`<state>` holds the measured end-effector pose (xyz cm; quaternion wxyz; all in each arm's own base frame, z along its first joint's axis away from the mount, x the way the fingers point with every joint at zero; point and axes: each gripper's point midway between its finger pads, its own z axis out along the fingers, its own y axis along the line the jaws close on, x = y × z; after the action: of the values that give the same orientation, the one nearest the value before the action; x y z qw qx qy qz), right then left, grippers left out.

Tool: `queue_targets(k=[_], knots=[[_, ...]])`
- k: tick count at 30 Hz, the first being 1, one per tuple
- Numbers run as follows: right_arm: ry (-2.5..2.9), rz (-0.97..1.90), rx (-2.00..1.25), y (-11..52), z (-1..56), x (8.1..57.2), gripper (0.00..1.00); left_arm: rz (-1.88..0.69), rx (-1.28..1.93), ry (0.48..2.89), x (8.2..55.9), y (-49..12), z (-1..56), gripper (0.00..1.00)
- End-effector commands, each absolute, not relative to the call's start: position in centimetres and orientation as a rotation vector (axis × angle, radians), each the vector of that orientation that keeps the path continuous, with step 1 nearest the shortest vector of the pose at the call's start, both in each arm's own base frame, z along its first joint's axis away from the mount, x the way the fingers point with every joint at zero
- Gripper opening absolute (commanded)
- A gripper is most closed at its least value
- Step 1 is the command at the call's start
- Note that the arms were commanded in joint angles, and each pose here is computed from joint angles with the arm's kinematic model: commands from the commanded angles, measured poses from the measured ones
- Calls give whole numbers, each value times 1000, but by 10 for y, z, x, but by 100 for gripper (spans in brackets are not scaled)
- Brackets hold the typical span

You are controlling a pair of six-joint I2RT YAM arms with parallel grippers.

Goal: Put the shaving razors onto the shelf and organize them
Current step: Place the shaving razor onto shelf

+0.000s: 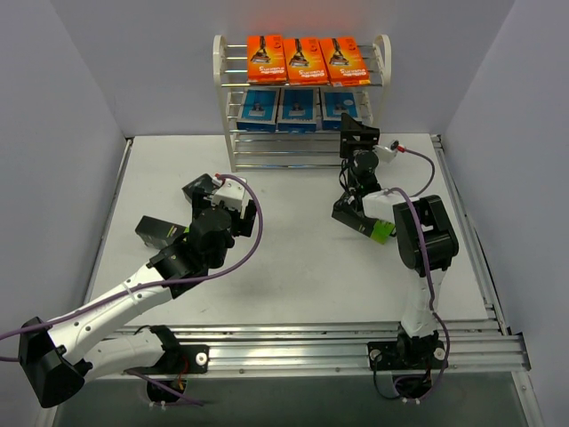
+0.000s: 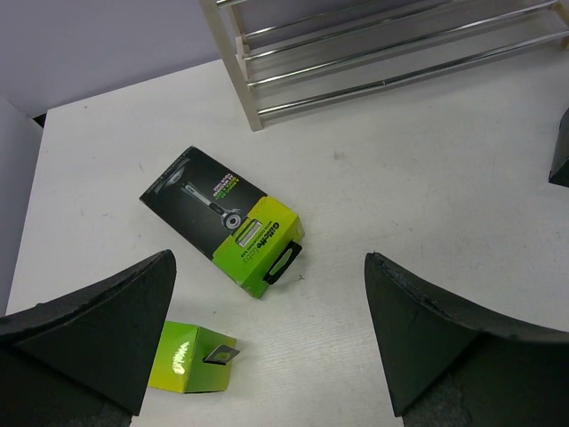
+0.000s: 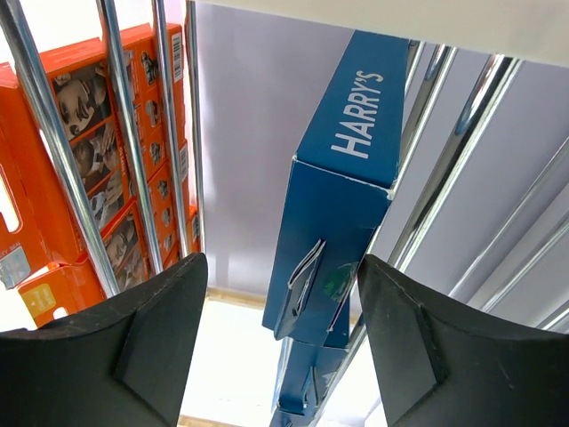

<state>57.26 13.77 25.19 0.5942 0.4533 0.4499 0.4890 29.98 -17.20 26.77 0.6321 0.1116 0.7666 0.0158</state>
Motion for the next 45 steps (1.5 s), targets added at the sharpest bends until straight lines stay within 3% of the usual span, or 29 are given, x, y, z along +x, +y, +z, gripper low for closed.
queue_targets(k=[1,12,36,45], knots=[[907,1235,956,141,300,565,64,0,229,1708,300,-175,284,96],[1041,1175,929,145,298,552,70,-2,227,1706,300,-174,285,96],[1271,1136,974,134,273,545,72,-14,238,1705,299,-176,286,96],[1309,1114,940,125,277,536,79,-23,244,1704,299,-177,287,96]])
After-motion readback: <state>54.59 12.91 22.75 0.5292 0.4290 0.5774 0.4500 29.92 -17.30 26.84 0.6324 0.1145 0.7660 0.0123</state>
